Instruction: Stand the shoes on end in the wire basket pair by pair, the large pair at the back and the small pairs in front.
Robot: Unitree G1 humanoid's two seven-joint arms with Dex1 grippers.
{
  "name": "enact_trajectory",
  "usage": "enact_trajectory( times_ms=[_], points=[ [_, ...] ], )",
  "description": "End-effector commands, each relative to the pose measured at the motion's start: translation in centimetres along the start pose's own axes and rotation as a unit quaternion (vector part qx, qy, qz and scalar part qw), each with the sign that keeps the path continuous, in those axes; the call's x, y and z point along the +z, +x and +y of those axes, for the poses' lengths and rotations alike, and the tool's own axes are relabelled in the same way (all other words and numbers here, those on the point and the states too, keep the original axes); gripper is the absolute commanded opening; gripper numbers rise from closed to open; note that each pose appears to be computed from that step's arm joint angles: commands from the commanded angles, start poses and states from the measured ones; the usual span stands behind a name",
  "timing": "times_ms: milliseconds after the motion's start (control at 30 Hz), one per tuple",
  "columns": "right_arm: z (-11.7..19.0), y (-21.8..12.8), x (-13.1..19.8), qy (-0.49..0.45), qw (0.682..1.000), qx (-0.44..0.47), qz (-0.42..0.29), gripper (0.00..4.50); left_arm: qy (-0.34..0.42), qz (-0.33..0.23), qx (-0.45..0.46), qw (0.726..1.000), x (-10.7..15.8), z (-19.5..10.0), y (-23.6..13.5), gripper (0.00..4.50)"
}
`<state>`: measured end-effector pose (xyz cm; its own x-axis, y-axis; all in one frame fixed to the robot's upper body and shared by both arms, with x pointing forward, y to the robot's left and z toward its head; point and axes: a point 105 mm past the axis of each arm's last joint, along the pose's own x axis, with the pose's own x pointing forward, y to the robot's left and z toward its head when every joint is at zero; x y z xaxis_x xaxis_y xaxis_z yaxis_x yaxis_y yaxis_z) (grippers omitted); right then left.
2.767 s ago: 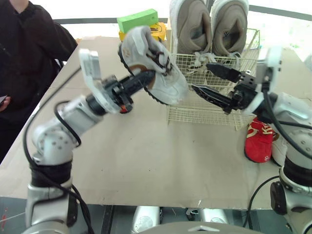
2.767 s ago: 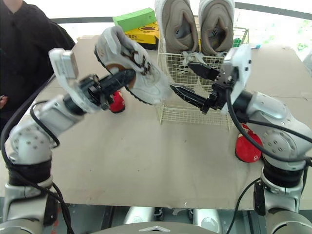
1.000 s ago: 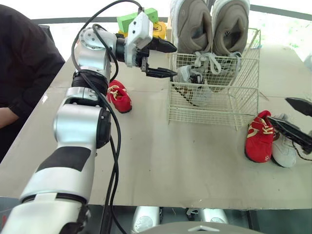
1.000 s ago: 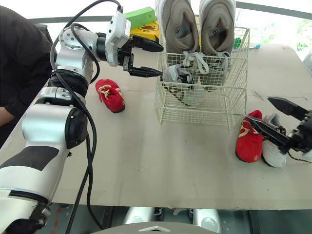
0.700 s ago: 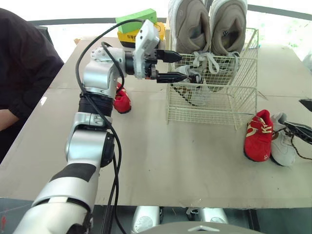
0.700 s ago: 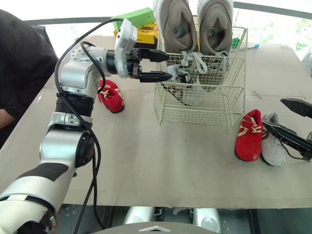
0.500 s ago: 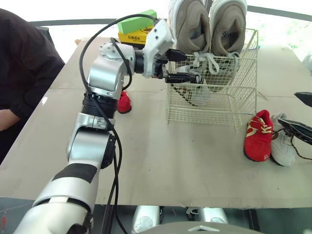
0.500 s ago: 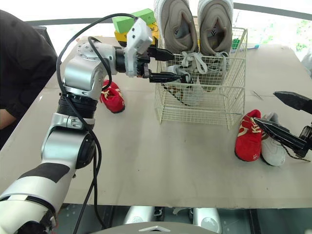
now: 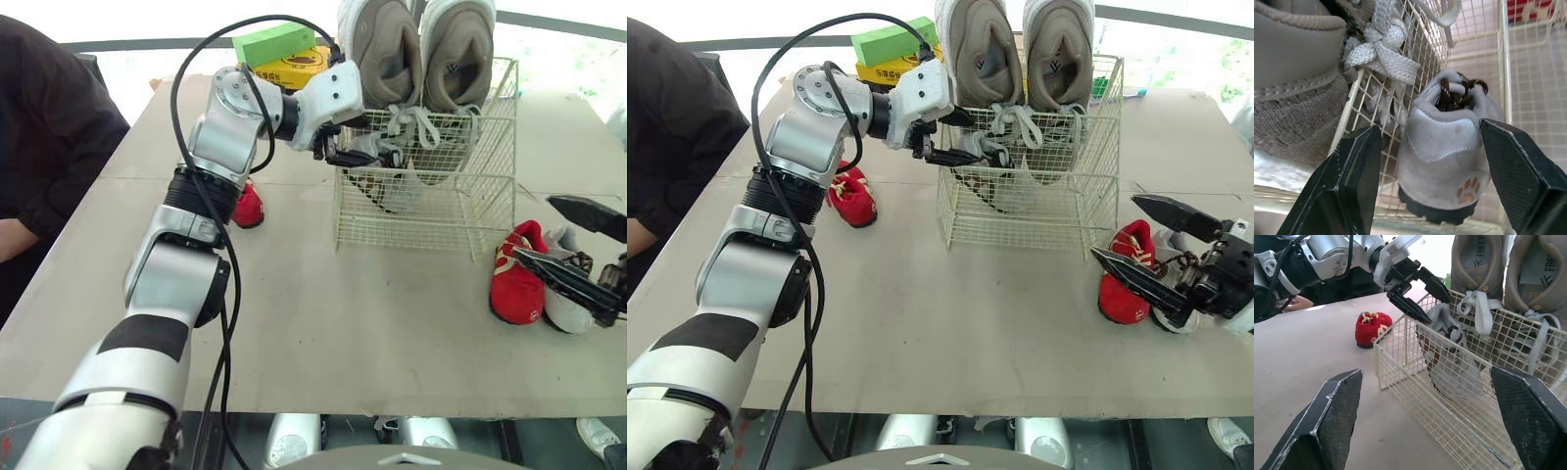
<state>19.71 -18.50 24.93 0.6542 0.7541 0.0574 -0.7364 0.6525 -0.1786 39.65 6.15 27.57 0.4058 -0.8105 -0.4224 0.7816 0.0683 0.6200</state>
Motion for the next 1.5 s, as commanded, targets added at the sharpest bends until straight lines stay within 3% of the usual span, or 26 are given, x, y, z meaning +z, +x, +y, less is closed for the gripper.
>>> enact_trajectory(
  times_ms=[33,133,233,500,700,1067,1300,1500],
  points=[
    [0.2,0.7,0.5,-0.013,1.000,0.010,-0.018,4.00,0.038,0.015,0.005,0.999,0.1,0.3,-0.6,2.71],
    [0.1,1.1,0.6,-0.007,1.000,0.015,-0.026,4.00,0.060,0.022,0.004,0.998,0.1,0.3,-0.6,1.22],
    [0.2,1.4,0.6,-0.003,0.999,0.023,-0.029,4.00,0.075,0.022,0.004,0.997,-0.3,0.2,-1.1,0.05],
    [0.1,2.1,0.4,0.009,0.998,0.044,-0.033,4.00,0.111,-0.020,0.016,0.993,1.2,0.4,-3.1,0.02],
    [0.1,2.8,0.4,0.013,0.997,0.060,-0.041,4.00,0.239,-0.037,0.013,0.970,3.1,1.2,-5.1,0.02],
    [0.1,3.3,0.3,0.014,0.997,0.063,-0.049,4.00,0.361,-0.084,0.024,0.929,6.1,2.0,-5.7,0.02],
    [0.5,3.6,0.5,0.018,0.996,0.073,-0.057,4.00,0.456,-0.057,0.002,0.888,6.7,1.9,-6.3,0.02],
    [0.0,4.2,0.7,0.015,0.993,0.096,-0.064,4.00,0.547,-0.008,-0.046,0.836,9.2,1.9,-5.8,0.02]
  ],
)
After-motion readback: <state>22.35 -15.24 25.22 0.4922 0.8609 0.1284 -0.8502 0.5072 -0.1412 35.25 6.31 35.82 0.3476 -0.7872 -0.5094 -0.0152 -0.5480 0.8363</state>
